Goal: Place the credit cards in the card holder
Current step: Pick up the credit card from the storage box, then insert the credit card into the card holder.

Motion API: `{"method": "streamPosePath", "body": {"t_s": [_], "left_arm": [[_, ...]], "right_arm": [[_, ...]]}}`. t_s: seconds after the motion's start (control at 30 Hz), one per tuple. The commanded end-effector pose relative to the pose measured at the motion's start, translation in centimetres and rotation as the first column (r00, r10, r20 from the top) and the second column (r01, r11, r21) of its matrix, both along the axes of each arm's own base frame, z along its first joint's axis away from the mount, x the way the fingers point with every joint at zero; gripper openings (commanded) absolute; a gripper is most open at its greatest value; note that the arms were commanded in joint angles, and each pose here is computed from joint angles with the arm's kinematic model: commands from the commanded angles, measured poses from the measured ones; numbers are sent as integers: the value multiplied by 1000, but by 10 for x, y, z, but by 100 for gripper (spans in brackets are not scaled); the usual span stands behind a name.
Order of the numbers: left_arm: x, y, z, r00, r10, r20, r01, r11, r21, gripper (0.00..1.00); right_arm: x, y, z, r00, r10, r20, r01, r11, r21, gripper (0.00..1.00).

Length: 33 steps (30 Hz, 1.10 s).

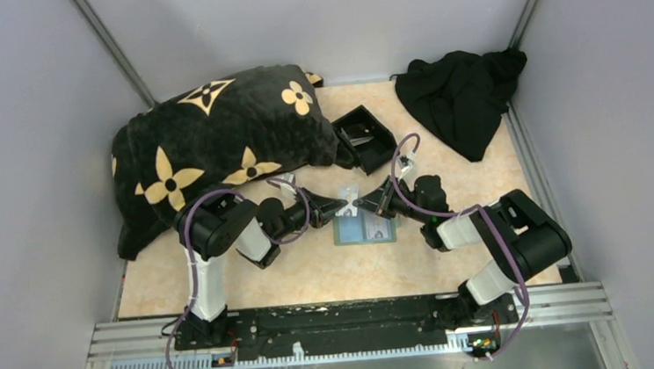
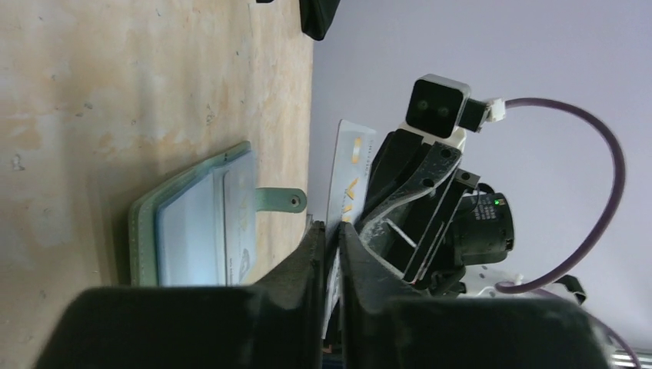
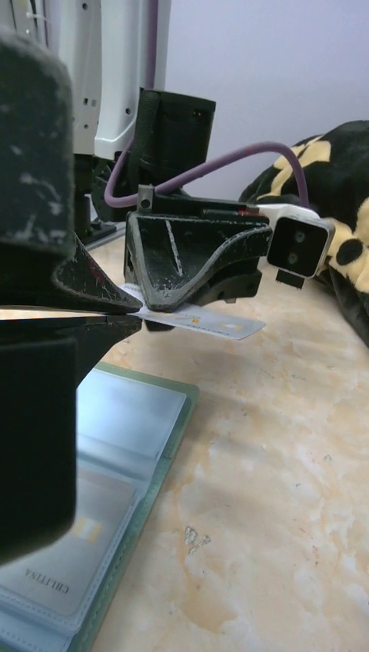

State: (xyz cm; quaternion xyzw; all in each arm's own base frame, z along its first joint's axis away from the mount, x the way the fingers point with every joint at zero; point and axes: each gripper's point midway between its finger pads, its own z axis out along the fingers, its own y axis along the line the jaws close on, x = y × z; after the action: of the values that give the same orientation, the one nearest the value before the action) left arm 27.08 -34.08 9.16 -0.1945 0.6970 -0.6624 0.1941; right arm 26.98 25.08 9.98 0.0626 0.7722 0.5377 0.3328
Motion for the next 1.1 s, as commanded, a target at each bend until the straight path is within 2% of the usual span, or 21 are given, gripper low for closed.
{"method": "streamPosePath", "body": {"t_s": [0.0, 0.07, 0.13, 0.27, 0.67, 1.07], "left_arm": [[-13, -3, 46, 981, -32, 190, 58, 989, -137, 24], [-12, 0, 46, 981, -24, 192, 51, 989, -136, 37], [-10, 4, 48, 980, -12, 198, 40, 990, -133, 44], [-7, 10, 49, 979, 7, 203, 20, 992, -128, 50], [-5, 32, 43, 975, 67, 209, -50, 995, -88, 55], [-12, 39, 24, 980, 57, 189, -53, 998, -26, 51]], "right_arm": [[-5, 19, 68, 970, 95, 222, -123, 985, 117, 0], [-5, 17, 66, 972, 93, 216, -118, 988, 103, 0], [-6, 15, 65, 972, 91, 217, -111, 991, 81, 0], [-6, 12, 63, 972, 88, 217, -96, 995, 24, 0], [-12, -13, 38, 987, 47, 156, -19, 984, -176, 0], [-22, -28, 10, 998, -8, 63, 21, 975, -221, 0]]}}
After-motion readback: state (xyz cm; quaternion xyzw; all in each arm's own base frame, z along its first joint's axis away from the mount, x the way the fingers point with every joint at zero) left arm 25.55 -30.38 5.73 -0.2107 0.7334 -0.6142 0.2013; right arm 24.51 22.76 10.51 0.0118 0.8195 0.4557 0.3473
